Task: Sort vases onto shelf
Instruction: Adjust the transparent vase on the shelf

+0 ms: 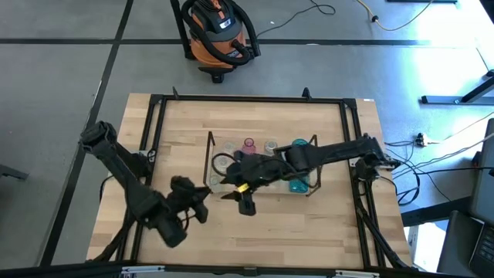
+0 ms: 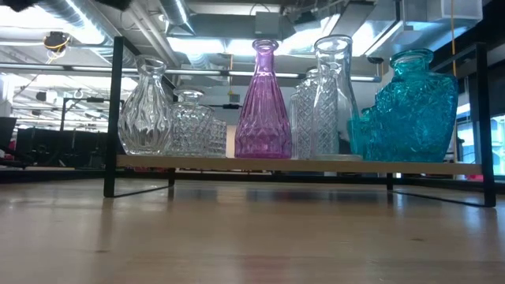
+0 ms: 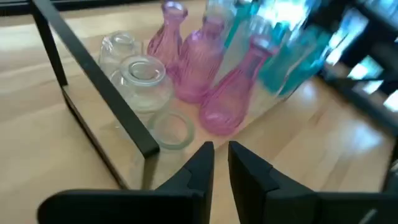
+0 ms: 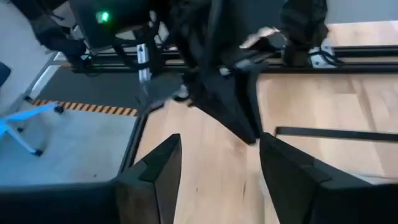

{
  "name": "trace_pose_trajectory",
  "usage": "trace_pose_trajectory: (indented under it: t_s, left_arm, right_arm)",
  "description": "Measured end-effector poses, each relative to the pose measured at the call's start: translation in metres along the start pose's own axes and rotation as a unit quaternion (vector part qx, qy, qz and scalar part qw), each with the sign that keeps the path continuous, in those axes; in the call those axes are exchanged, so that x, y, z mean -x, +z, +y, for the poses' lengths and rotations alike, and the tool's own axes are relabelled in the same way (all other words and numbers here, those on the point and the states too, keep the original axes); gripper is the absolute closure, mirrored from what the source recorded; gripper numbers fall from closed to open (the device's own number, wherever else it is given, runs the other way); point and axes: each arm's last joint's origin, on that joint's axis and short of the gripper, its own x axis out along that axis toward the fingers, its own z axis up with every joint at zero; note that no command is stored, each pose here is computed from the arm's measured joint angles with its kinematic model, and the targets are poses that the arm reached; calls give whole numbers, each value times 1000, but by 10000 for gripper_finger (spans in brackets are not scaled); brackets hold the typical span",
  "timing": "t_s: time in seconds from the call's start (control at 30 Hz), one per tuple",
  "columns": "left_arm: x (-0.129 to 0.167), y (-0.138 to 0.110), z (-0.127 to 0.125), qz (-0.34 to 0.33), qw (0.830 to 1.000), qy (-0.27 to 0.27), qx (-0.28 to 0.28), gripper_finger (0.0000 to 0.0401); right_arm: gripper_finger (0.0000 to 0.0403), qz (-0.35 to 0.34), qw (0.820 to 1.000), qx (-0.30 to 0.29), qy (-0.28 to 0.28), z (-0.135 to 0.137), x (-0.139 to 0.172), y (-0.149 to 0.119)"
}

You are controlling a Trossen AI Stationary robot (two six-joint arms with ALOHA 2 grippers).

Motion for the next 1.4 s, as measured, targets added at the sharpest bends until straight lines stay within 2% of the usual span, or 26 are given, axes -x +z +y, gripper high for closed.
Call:
trace_pose_trajectory:
  t_s: [0.13,0.2,0.4,0.7,0.77,0.83,1.17,1.4]
  left_arm:
    - [-15,12,-3,66,996,7,-57,368]
    - [-20,14,-4,83,994,9,-67,372]
    - [-16,11,-4,86,995,5,-57,389]
    - [3,-2,2,128,992,7,-22,400]
    - [6,-3,3,129,991,8,-14,401]
    - [7,-4,3,130,991,7,-11,401]
    - [8,-4,2,128,992,6,-4,401]
    - [7,-4,2,125,992,5,-4,401]
  right_arm:
    - [214,14,1000,19,11,-16,-17,-4]
    - [214,26,999,36,7,-24,-29,-8]
    - [214,61,995,83,0,-45,-61,-23]
    - [214,93,987,131,2,-51,-90,-41]
    - [218,97,986,133,-14,-53,-96,-44]
    - [227,98,986,134,-30,-57,-100,-46]
    - [300,92,987,126,-40,-72,-105,-46]
    - [325,102,986,125,-36,-72,-110,-50]
